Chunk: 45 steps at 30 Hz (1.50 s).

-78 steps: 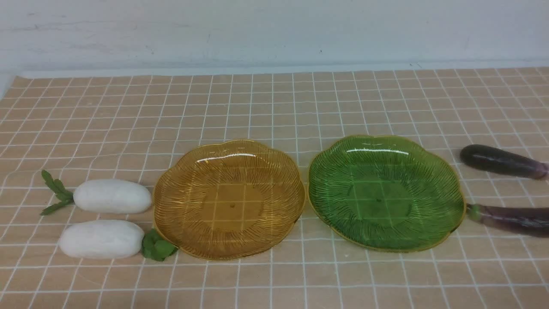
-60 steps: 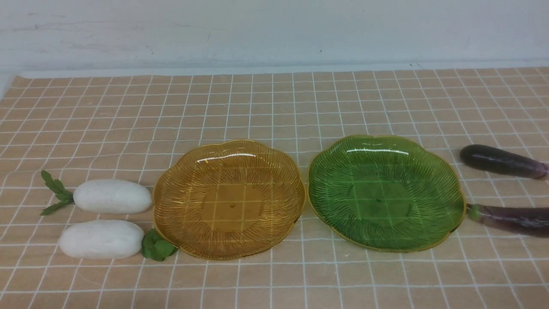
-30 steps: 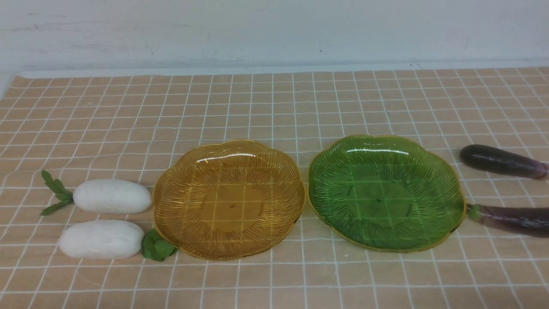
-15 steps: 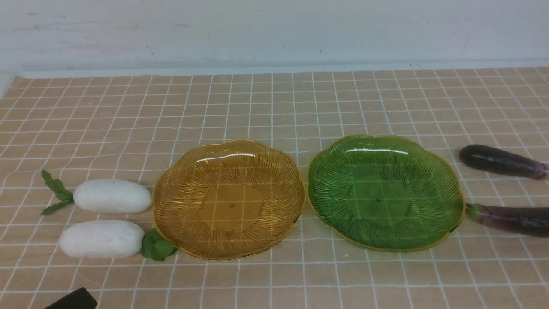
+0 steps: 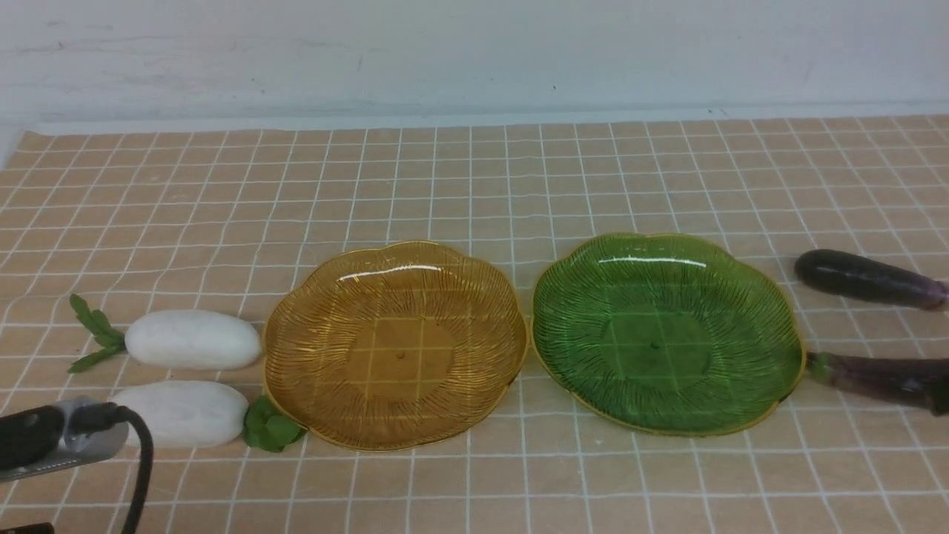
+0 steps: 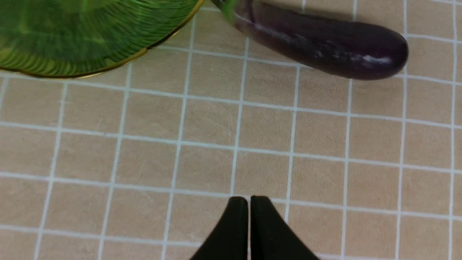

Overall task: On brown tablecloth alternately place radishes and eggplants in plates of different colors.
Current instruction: 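Put the eggplants into the green plate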

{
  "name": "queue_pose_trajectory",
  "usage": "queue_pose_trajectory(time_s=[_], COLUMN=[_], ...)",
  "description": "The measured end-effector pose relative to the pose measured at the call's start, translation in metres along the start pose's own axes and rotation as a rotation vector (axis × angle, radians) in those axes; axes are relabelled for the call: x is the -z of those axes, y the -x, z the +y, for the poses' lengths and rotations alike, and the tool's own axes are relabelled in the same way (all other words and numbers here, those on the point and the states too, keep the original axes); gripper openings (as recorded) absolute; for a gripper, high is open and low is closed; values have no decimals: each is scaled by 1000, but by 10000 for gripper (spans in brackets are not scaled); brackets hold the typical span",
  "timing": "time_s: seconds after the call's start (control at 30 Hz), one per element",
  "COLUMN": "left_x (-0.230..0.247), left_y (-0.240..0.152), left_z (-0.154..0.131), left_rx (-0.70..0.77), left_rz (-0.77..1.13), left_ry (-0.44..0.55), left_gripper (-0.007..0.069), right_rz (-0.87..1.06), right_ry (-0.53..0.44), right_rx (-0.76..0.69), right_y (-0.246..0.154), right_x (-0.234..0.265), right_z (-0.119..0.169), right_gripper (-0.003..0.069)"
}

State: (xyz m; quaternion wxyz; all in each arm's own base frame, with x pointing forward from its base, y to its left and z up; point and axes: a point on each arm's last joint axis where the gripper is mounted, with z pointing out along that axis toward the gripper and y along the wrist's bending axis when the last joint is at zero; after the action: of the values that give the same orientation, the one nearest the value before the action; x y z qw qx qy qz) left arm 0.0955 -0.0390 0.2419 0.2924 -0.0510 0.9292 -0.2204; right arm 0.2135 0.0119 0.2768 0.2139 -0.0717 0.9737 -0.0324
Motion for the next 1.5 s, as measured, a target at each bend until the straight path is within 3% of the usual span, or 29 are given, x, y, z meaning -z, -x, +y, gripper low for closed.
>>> queue_pose_trajectory(time_s=[0.27,0.37,0.5,0.77,0.87,1.0,1.07,1.13,1.2,1.3,1.37,1.5], left_x=[0,0,0,0,0,0,0,0,0,0,0,0], left_y=[0,0,1,1,1,1,1,1,1,1,1,1], left_z=[0,0,0,0,0,0,0,0,0,0,0,0], left_rx=[-19,-20,-20,-20,-20,-20,-20,-20,-20,-19,-19,-19], left_rz=[1,-2,-5,-7,-7,-7,-7,-7,-7,-7,-7,-7], left_ry=[1,1,1,0,0,0,0,0,0,-1,-1,-1], left_gripper=[192,239,252,252,252,252,252,252,252,252,252,252], right_rz=[269,316,317,363,391,464,430,319,183,130,150,193], right_ry=[-29,-84,-122,-134,-133,-182,-203,-122,64,277,332,346], right_rx=[294,457,648,817,825,784,694,540,389,320,355,344], right_y=[60,68,74,72,70,87,108,128,146,152,152,148], right_x=[-72,-93,-116,-167,-171,-153,-130,-101,-78,-75,-92,-123], right_z=[-7,-14,-18,-19,-19,-28,-30,-22,-1,42,73,100], right_gripper=[440,505,519,505,336,338,338,338,338,338,338,372])
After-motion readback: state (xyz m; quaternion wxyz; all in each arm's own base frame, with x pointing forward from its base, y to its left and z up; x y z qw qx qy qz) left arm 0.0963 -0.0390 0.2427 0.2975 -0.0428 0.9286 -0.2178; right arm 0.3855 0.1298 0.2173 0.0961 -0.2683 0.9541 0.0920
